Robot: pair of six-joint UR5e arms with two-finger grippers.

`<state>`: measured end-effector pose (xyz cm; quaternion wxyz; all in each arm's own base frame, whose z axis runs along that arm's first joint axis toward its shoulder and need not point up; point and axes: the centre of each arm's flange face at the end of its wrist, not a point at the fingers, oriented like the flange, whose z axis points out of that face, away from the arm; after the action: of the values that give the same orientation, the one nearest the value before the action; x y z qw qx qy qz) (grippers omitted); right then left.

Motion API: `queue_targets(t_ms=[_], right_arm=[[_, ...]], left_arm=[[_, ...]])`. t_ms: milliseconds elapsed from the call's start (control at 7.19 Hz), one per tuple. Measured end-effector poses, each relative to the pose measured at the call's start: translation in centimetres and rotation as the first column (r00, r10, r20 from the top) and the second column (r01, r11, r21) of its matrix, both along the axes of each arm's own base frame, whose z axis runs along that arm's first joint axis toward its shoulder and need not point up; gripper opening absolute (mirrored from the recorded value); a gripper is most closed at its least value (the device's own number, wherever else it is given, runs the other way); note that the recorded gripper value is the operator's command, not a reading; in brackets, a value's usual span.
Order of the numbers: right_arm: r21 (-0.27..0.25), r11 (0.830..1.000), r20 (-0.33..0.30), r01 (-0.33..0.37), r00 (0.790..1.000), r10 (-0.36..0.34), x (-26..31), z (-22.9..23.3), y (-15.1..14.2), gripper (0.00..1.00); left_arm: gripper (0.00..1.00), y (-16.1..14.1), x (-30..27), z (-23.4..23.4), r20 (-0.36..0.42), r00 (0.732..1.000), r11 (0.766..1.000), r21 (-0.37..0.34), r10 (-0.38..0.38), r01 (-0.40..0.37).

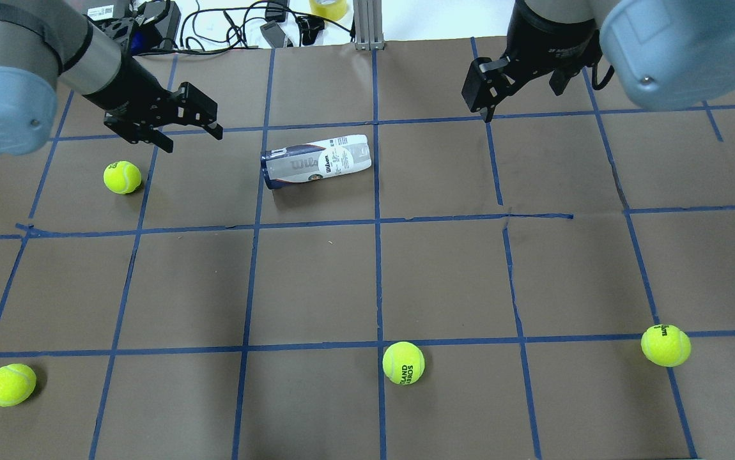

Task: Lift up tennis ball bucket
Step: 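Reach the left gripper down to the lid end of the lying can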

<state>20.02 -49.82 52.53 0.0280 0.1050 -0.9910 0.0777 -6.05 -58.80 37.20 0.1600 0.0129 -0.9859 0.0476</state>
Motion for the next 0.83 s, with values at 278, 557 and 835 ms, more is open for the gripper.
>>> queue_targets(t_ms=[278, 557, 835], right_arm=[[0.018, 0.990, 0.051, 0.139, 0.989, -0.140, 0.4, 0.3, 0.7, 1.00], [0.029, 0.988, 0.056, 0.155, 0.986, -0.156, 0.4, 0.2, 0.9, 1.00], [0.030, 0.988, 0.055, 0.155, 0.986, -0.156, 0.3, 0.2, 0.9, 1.00]], left_arm=[[1.00, -3.6, -0.3, -5.6, -0.098, 0.995, 0.999, -0.046, -0.004, -0.001], [1.00, -5.5, -0.5, -10.2, -0.156, 0.988, 0.999, -0.041, -0.006, 0.000], [1.00, -6.3, -0.9, -13.8, -0.217, 0.976, 1.000, -0.010, -0.001, -0.001]])
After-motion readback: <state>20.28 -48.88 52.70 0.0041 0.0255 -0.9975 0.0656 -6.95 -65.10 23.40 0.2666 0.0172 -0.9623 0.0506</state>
